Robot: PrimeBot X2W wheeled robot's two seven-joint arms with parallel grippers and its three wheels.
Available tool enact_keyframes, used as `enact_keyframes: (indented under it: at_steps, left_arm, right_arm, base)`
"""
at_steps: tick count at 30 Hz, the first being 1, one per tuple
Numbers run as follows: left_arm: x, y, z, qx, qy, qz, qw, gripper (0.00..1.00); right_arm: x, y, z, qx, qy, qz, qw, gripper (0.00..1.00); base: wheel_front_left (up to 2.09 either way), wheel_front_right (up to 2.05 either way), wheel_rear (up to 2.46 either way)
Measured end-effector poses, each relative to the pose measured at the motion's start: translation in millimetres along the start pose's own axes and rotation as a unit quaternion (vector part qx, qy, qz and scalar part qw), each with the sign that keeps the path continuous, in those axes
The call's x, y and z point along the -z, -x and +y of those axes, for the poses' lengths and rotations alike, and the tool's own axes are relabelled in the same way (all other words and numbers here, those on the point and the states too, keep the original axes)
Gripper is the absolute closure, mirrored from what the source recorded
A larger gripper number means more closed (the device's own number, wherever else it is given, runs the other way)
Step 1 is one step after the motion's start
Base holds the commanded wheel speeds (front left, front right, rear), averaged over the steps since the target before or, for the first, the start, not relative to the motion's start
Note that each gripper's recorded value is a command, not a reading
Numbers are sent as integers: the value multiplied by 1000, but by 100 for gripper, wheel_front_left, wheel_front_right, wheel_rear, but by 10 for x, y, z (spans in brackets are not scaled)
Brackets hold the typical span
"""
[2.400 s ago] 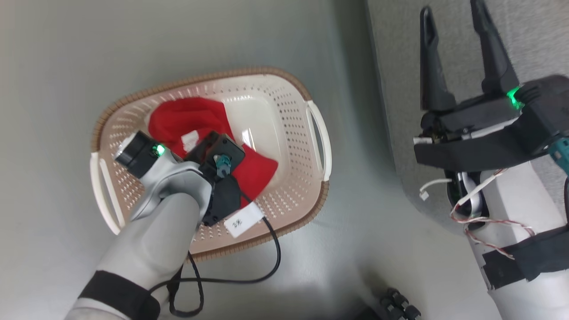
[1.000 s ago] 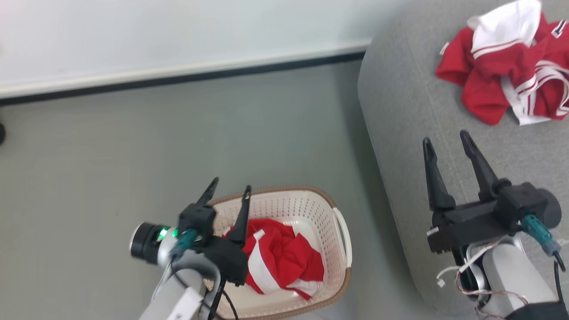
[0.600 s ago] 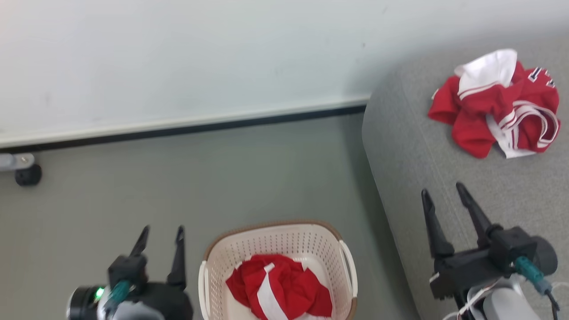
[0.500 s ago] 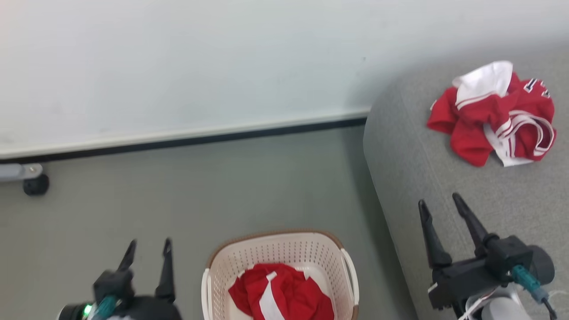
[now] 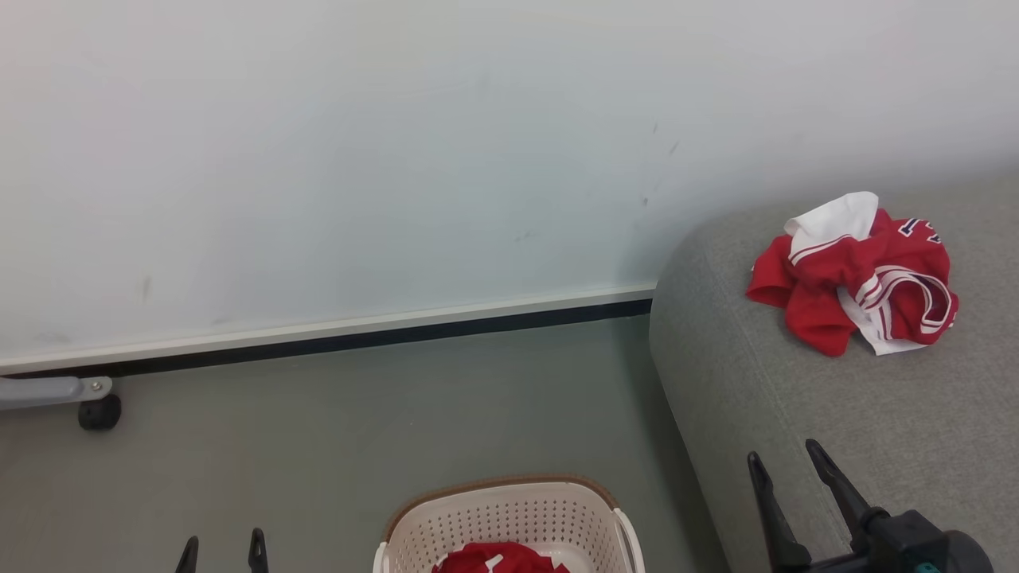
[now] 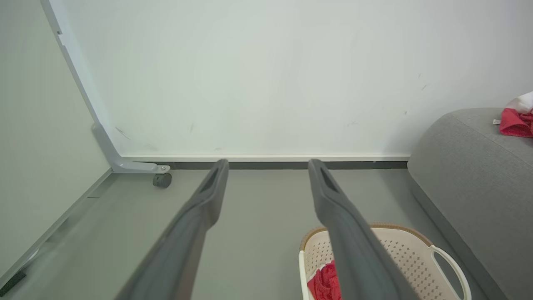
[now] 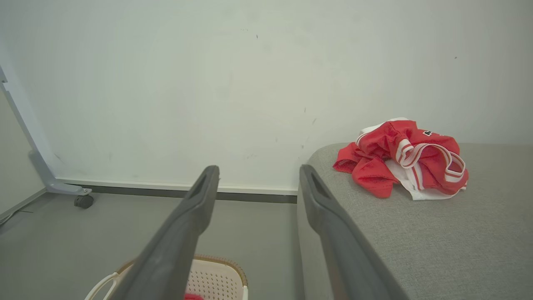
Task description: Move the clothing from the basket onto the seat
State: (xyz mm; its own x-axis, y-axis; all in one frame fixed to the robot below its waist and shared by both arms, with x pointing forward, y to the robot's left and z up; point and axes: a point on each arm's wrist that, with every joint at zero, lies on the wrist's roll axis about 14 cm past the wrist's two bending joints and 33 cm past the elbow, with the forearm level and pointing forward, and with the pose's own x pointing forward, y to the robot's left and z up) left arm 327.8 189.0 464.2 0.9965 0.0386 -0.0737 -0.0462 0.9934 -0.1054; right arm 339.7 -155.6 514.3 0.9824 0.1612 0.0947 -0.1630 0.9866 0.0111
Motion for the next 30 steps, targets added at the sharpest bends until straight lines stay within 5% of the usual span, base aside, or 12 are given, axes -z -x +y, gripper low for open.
enact_keyframes:
  at_steps: [23, 30]
  left_arm:
    - [-224, 53, -74, 7, -17, -38, 999, 0]
    - [-158, -85, -329, 42, -24, -28, 998, 0]
  right_arm:
    - [-56, 61, -136, 22, 4, -8, 1000, 0]
    - [-54, -42, -146, 20, 2, -8, 1000, 0]
  base:
    - [0, 0, 0]
    - [0, 0, 0]
